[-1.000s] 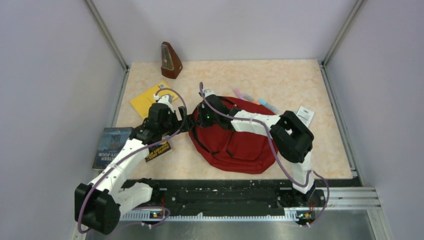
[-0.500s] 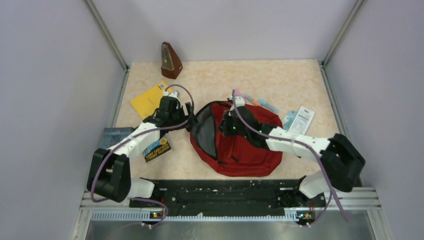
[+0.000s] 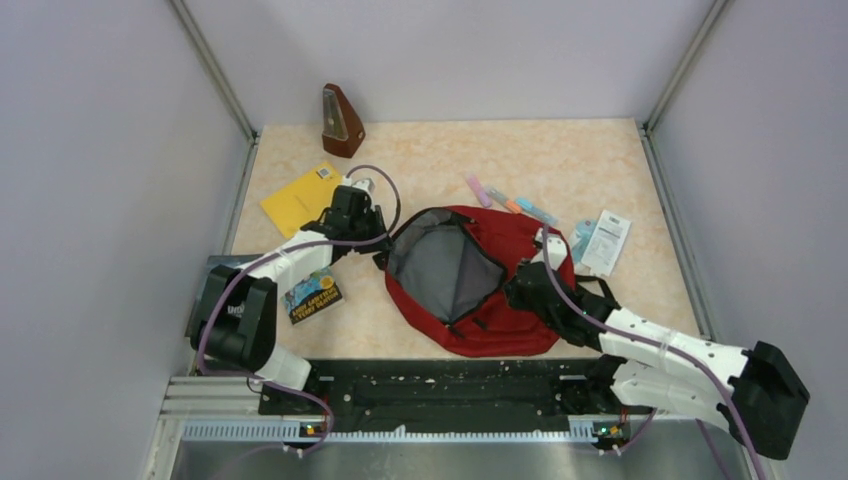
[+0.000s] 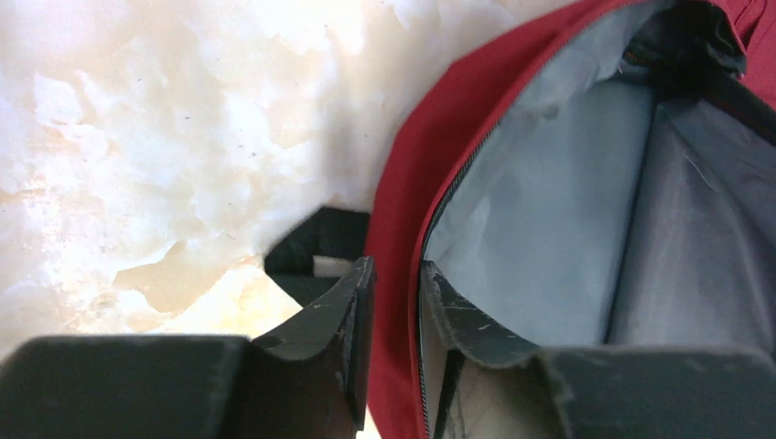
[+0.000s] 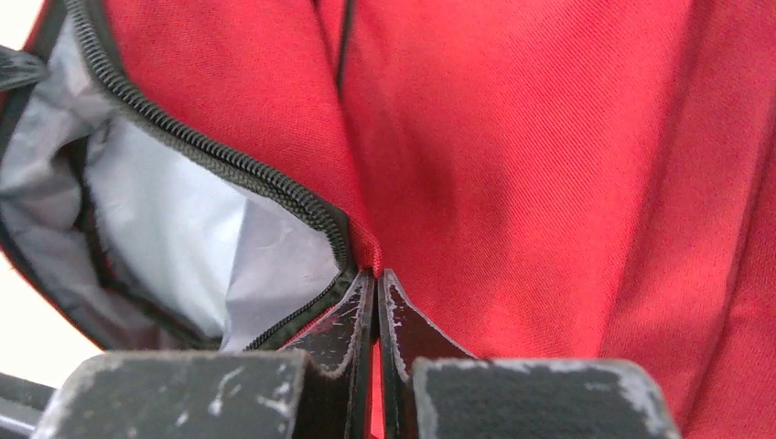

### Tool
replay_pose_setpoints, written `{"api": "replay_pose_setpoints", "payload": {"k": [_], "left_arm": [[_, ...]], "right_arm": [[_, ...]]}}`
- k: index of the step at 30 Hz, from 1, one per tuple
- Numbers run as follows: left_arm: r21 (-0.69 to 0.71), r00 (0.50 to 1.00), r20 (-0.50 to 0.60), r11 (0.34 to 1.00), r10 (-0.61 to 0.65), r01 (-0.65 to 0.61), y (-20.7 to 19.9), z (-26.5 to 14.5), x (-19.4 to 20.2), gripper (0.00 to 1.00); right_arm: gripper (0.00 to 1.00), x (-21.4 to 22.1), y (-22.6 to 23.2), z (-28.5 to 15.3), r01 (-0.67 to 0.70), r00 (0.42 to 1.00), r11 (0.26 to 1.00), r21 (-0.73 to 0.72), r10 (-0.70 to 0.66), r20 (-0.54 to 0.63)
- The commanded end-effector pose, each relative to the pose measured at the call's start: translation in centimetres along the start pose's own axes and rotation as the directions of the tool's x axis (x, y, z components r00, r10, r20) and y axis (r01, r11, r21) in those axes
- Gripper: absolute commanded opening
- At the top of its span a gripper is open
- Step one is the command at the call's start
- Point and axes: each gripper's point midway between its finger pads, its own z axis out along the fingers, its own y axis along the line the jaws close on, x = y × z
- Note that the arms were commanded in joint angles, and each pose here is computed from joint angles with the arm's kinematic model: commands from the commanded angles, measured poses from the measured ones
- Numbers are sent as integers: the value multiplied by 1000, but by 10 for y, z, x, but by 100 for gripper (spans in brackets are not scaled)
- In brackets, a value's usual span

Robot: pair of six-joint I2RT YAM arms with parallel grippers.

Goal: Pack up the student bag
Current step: Adjust the student bag at the center of the board.

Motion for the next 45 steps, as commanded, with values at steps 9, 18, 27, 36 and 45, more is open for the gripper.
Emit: {"api": "replay_pose_setpoints", "payload": {"k": [9, 18, 27, 36, 45], "left_arm": [[88, 998, 49, 995, 31, -36, -15, -15, 9, 16], [85, 997, 78, 996, 27, -34, -14, -28, 11, 11], [77, 996, 81, 996, 37, -43, -13, -32, 13, 8], [-137, 988, 153, 991, 24, -2, 25, -42, 1, 0], [-225, 982, 189, 973, 1, 42, 48, -52, 5, 0]], "right_arm": [[70, -14, -22, -30, 39, 999, 995, 87, -40, 13], [96, -76, 14, -26, 263, 965, 963, 56, -263, -8], [92, -87, 56, 28, 331, 935, 932, -146, -345, -82], [0, -89, 11, 28, 292, 954, 952, 93, -282, -105], [0, -20, -74, 25, 126, 980, 962, 242, -83, -183]]}}
